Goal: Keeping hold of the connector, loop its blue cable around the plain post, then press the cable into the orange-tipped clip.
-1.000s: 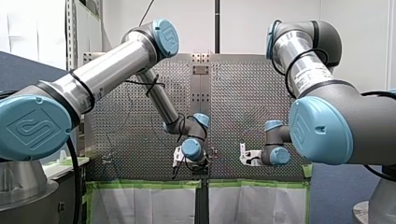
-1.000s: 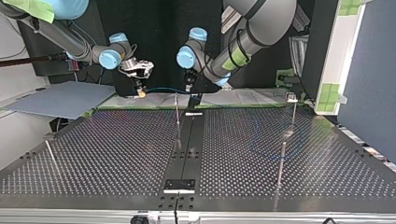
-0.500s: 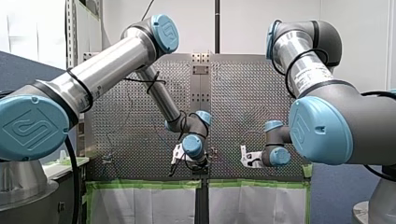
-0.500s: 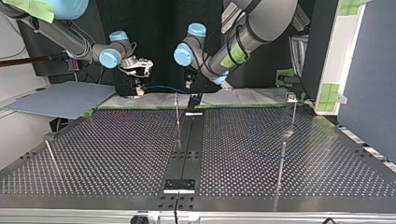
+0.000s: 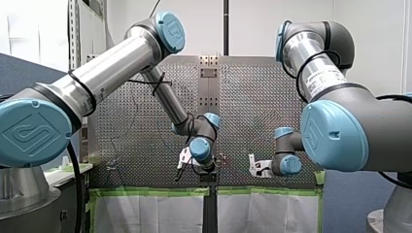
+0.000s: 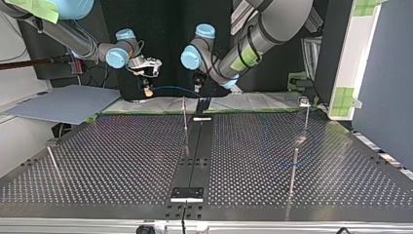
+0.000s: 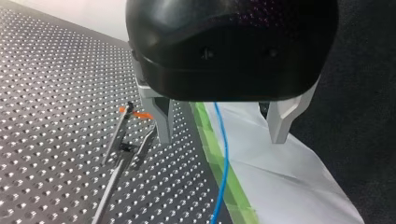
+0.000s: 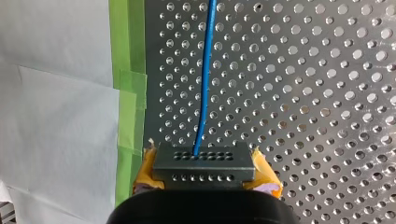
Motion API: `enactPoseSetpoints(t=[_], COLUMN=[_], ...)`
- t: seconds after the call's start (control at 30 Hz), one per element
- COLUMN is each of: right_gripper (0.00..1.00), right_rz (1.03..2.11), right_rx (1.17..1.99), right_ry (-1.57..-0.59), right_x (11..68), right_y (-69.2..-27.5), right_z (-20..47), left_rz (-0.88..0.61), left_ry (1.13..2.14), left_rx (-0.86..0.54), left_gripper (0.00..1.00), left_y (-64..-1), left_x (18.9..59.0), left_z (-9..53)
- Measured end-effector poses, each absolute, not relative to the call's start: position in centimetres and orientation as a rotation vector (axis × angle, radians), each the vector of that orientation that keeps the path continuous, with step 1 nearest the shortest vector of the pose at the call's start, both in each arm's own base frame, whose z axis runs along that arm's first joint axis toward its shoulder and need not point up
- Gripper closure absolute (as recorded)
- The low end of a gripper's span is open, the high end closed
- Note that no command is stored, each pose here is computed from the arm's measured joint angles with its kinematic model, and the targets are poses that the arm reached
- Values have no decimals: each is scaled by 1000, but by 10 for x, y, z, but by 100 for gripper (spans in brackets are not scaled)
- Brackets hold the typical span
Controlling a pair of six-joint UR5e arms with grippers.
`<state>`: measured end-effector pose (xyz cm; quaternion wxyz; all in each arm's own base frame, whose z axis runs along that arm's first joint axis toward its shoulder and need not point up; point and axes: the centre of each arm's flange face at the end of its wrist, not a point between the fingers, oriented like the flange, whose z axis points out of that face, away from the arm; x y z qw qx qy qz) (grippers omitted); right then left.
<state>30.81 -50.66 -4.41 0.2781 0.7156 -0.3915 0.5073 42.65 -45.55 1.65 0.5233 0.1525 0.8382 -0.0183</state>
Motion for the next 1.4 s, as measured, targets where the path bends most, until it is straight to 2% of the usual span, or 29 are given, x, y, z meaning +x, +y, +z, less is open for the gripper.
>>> enactPoseSetpoints(t=[0.4,0.73,1.4], right_gripper=[100,100,100], right_rz=[1365,1342,1354], right_rx=[1926,1940,1928], right_ry=[-1045,-1042,-1024], right_x=[309,302,295], right_y=[-505,-484,-465], right_z=[-44,-55,-54], left_rz=[-59,-58,-18], left_ry=[2015,2022,2136], left_rx=[316,299,326], left_gripper=[0,0,0], left_y=[-450,-442,-430], left_x=[430,428,415], left_z=[79,129,134])
